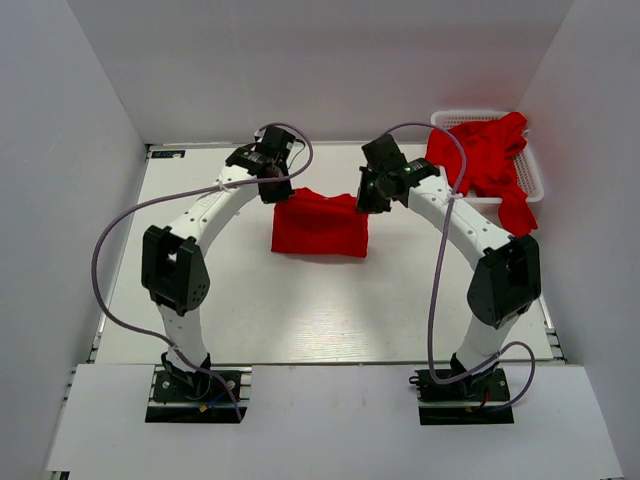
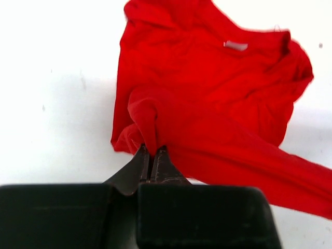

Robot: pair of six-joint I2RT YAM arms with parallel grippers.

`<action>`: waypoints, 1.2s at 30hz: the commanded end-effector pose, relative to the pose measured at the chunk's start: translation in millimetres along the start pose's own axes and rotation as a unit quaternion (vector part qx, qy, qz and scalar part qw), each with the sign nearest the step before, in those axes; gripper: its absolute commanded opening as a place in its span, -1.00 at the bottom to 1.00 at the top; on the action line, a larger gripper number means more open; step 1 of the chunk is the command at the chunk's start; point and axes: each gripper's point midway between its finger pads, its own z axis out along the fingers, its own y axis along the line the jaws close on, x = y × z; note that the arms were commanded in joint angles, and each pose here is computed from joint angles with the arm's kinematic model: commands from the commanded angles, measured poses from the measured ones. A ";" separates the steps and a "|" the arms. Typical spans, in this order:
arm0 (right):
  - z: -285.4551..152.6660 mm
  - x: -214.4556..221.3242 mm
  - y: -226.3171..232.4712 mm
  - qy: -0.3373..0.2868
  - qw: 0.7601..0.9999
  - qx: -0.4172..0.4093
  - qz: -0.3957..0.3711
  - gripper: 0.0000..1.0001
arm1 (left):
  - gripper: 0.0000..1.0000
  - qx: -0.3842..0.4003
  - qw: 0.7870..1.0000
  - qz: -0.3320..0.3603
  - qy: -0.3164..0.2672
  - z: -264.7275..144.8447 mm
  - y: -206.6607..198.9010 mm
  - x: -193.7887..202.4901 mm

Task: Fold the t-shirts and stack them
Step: Fold the long partially folded tshirt into a neat square

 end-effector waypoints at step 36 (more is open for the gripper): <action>128.5 -102.8 -41.7 -0.090 0.995 -0.031 0.033 -1.00 | -1.00 -0.026 0.993 0.001 -0.115 107.4 7.7 -81.6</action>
